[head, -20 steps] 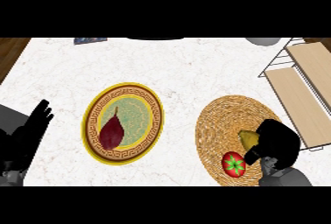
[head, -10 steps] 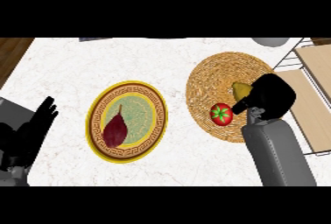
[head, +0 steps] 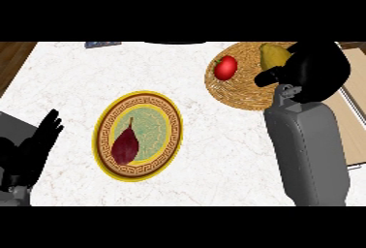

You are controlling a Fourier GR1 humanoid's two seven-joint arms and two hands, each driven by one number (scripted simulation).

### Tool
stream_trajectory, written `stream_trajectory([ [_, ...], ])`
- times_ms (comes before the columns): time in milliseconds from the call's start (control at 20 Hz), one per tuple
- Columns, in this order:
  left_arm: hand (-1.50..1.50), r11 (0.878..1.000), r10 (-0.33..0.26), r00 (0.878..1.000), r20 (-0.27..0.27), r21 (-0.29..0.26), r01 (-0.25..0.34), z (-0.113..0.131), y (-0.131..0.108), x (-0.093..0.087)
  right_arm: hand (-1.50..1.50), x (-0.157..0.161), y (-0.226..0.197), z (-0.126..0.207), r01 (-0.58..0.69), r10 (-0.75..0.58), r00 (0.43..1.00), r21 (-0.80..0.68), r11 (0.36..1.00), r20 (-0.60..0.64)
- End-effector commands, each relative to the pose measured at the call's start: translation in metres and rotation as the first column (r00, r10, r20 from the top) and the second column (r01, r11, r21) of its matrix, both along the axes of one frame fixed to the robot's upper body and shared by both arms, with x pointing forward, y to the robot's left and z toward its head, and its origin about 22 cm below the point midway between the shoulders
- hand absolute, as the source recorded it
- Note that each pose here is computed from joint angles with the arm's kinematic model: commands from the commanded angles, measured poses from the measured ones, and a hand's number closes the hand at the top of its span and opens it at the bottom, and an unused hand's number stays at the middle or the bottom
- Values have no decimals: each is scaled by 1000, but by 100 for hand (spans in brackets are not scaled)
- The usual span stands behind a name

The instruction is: Pick the lemon from the placemat and place it in the tiered shelf

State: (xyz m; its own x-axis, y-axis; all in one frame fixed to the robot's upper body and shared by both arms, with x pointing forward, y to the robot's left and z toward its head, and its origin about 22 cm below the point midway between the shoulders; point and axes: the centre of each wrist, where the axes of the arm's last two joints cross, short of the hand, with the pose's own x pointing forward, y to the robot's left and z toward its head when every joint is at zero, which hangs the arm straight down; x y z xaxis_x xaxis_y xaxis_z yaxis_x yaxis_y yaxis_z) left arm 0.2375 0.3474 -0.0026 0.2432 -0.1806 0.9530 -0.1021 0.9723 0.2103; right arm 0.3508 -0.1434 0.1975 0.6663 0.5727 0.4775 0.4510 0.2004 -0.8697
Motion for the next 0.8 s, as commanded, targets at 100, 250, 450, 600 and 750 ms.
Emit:
stream_trajectory([
  [100, 0, 1000, 16, 1000, 1, -9, -16, 4, 3, 5, 150, -16, 19, 61, 203, -220, 962, 117, 972, 160],
  [250, 0, 1000, 1, 1000, 8, 3, -1, 0, -6, 1, 150, -19, 30, 83, 223, -231, 953, 64, 973, 194],
  [450, 0, 1000, -3, 1000, -8, 1, 3, -12, -2, -6, 150, -23, 36, 113, 244, -254, 934, 68, 967, 250],
  [600, 0, 1000, 19, 1000, -3, 7, -19, 1, 1, 7, 150, -24, 42, 123, 295, -285, 917, 8, 956, 279],
  [750, 0, 1000, 3, 1000, -4, -3, -3, -8, 2, -16, 150, -16, 25, 142, 368, -344, 913, -76, 927, 221],
])
